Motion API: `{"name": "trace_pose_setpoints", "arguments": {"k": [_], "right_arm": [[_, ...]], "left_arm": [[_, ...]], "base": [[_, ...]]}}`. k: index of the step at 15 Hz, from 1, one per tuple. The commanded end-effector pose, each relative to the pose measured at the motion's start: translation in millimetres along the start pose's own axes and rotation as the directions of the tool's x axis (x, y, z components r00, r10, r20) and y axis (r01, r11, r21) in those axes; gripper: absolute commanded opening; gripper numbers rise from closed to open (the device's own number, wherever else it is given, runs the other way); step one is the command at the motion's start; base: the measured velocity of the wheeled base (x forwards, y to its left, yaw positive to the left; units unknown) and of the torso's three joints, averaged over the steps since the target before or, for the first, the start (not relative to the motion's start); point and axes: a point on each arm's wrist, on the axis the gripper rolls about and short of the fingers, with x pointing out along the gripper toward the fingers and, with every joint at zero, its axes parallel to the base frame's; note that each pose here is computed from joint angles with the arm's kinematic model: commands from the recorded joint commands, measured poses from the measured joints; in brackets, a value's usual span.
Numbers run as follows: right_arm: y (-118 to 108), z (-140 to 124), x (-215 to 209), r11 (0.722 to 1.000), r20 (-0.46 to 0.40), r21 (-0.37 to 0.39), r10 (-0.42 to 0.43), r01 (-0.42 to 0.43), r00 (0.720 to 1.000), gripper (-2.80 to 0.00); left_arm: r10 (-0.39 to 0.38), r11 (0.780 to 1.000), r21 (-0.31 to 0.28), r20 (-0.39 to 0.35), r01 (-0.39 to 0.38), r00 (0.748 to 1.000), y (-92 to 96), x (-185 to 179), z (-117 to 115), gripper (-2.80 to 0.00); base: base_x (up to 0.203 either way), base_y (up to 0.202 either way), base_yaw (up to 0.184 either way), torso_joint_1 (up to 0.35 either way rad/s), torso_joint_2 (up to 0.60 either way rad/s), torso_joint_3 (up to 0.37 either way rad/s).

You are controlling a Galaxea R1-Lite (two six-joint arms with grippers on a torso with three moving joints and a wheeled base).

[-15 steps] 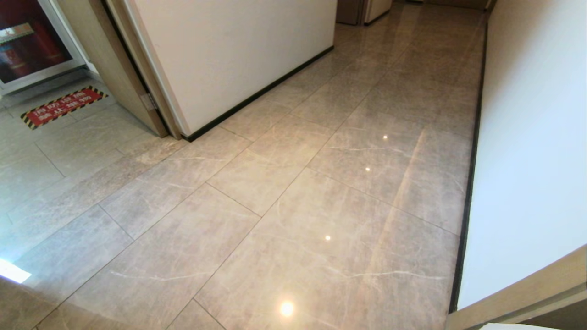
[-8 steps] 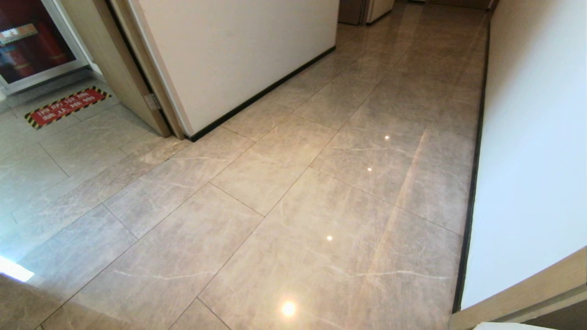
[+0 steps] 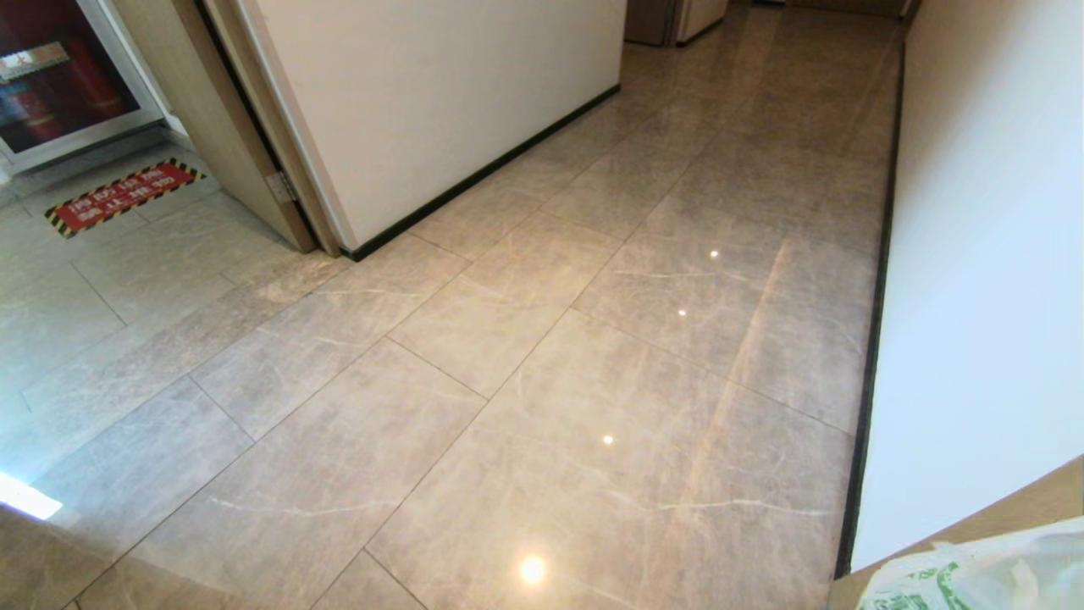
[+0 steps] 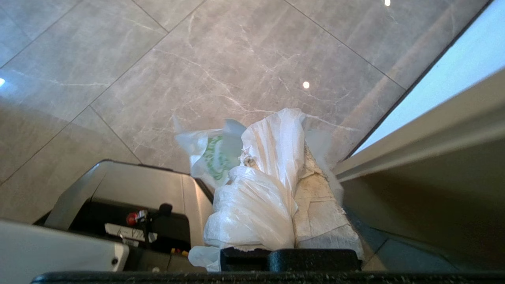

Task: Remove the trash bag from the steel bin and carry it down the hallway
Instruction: Put the trash bag at the door

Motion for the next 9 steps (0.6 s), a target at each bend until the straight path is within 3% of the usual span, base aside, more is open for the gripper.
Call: {"name": "trace_pose_setpoints", "arguments": {"k": [1, 4, 9], "right_arm": [[0, 18, 34, 1.000, -0.103, 0.001, -0.006, 0.006, 0.995, -2.80], [-1, 29, 70, 0.997, -0.169, -0.007, -0.072, 0.072, 0.983, -2.80], [-5, 34, 168, 0.985, -0.324, 0.019, -0.155, 0.170, 0.933, -2.80]], "left_arm": [[0.000, 1.000, 0.000, 0.002, 0.000, 1.000, 0.0, 0, 0, -2.80], [0.000, 1.000, -0.001, 0.001, 0.000, 1.000, 0.0, 0, 0, -2.80], [0.000, 1.000, 0.000, 0.000, 0.000, 1.000, 0.0, 0, 0, -2.80]], "base": [[0.000, 0.000, 0.000, 0.000, 0.00, 0.000], [0.000, 0.000, 0.000, 0.000, 0.00, 0.000], [0.000, 0.000, 0.000, 0.000, 0.00, 0.000]]}}
